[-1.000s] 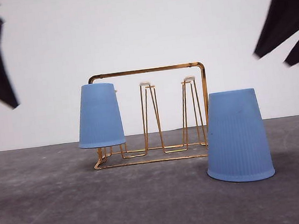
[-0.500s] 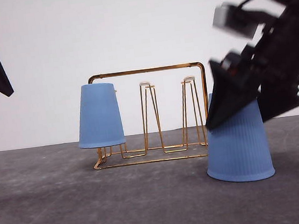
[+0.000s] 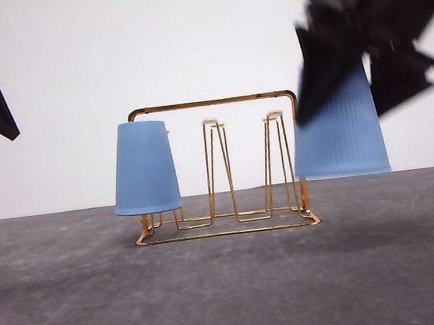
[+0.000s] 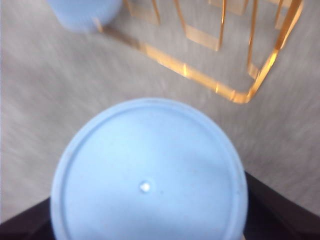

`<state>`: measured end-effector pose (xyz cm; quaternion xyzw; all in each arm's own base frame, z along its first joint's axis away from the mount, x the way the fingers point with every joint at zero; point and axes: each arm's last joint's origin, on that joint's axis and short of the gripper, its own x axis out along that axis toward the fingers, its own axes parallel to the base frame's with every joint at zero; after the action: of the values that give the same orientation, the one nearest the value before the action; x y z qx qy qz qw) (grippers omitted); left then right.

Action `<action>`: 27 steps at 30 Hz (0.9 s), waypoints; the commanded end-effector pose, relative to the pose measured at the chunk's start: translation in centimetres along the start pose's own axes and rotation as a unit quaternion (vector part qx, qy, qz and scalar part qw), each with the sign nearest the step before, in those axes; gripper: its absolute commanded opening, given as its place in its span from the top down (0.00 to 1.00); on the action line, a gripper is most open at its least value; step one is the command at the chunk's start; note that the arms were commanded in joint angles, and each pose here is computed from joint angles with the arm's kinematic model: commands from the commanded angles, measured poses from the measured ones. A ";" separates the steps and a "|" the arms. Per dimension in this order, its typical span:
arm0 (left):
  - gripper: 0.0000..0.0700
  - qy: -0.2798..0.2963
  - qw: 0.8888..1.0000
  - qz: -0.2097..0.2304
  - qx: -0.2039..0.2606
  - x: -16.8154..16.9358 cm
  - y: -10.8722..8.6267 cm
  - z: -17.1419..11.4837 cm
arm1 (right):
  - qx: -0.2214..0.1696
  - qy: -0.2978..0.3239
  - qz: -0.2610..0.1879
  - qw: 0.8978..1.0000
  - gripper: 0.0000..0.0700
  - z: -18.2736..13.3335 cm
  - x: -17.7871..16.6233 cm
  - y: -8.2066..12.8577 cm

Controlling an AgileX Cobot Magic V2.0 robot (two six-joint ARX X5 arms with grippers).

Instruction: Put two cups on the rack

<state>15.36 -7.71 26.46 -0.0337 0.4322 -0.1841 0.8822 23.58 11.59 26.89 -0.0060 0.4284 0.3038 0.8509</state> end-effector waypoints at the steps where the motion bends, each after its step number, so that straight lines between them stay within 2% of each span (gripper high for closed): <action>1: 0.45 -0.006 1.000 0.001 0.000 -0.1 -0.1 0.4 | 0.003 -0.013 0.000 1.000 0.48 1.6 -1.2 0.6; 6: 0.45 -0.006 1.000 0.001 0.000 -0.1 -0.1 0.4 | -0.014 -0.075 -0.007 0.997 0.48 5.2 -3.9 1.5; 11: 0.45 -0.006 1.000 0.001 -0.007 -0.1 -0.1 0.4 | -0.028 -0.123 -0.024 0.992 0.48 8.0 -4.0 1.3; 17: 0.45 -0.006 1.000 0.001 -0.011 -0.1 -0.1 0.4 | -0.026 -0.127 -0.038 0.991 0.48 9.4 -0.2 0.1; 27: 0.45 -0.006 1.000 0.001 -0.013 -0.1 -0.1 0.4 | -0.005 -0.041 -0.051 0.998 0.47 8.4 7.8 -2.3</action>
<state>15.36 -7.70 26.46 -0.0446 0.4343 -0.1776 0.8820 33.94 15.53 26.05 -0.0188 0.3929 0.2598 0.8819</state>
